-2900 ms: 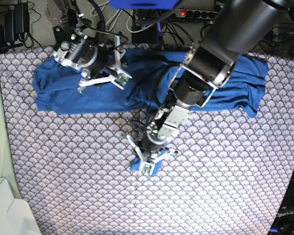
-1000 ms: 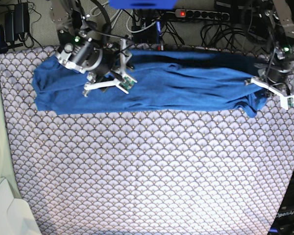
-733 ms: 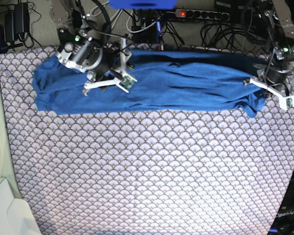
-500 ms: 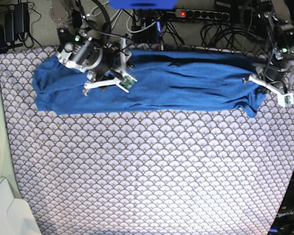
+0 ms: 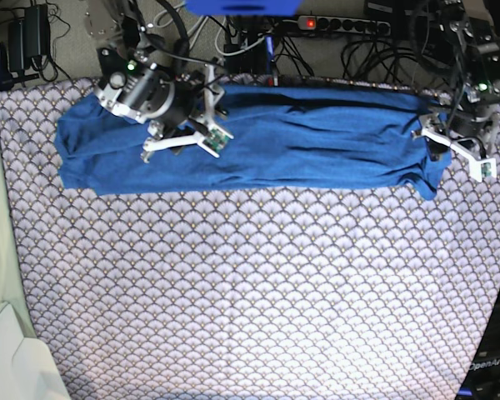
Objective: Fold the T-shirt properly
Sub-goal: 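Move the left gripper to the shirt end and grasp the folded edge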
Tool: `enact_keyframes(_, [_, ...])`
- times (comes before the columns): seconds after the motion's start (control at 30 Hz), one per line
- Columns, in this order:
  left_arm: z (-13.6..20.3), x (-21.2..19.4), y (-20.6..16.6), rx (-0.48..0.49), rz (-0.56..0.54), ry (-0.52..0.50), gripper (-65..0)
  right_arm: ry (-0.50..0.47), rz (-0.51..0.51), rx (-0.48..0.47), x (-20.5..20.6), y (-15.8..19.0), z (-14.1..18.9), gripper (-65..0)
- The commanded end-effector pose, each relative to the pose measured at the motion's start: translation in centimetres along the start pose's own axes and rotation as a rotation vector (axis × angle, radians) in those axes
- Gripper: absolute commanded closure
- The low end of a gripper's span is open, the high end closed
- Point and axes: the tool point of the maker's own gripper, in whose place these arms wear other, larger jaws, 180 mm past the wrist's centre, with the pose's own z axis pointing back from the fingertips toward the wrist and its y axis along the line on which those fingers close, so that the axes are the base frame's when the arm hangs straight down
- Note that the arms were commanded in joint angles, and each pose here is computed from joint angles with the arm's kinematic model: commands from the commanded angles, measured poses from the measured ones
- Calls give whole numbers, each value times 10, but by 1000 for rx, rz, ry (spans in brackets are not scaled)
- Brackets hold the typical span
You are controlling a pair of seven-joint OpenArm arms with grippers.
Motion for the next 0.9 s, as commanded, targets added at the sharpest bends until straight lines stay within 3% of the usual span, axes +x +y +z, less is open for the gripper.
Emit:
enact_keyframes(0.0, [3,13,4,10,-13,-43,-364,-38,8,-4,10,-2,3,-302])
enact_keyframes(0.17, [3,16,11,20,-30,-43,-366,-38,8,-4,10,-2,3,-302])
enact_keyframes(0.4, [-11,-4,25,38,-23,30,-366,-35,11,-3,8,-2,3,-302])
enact_keyframes(0.63, [-29,-14,18,-33,-63,75,-366,-36,12,-3,9,-2,3,-302])
enact_keyframes(0.87, [-37,-16,18,-37,-45,93,-366,-34,14,-4,8,-2,3,-302])
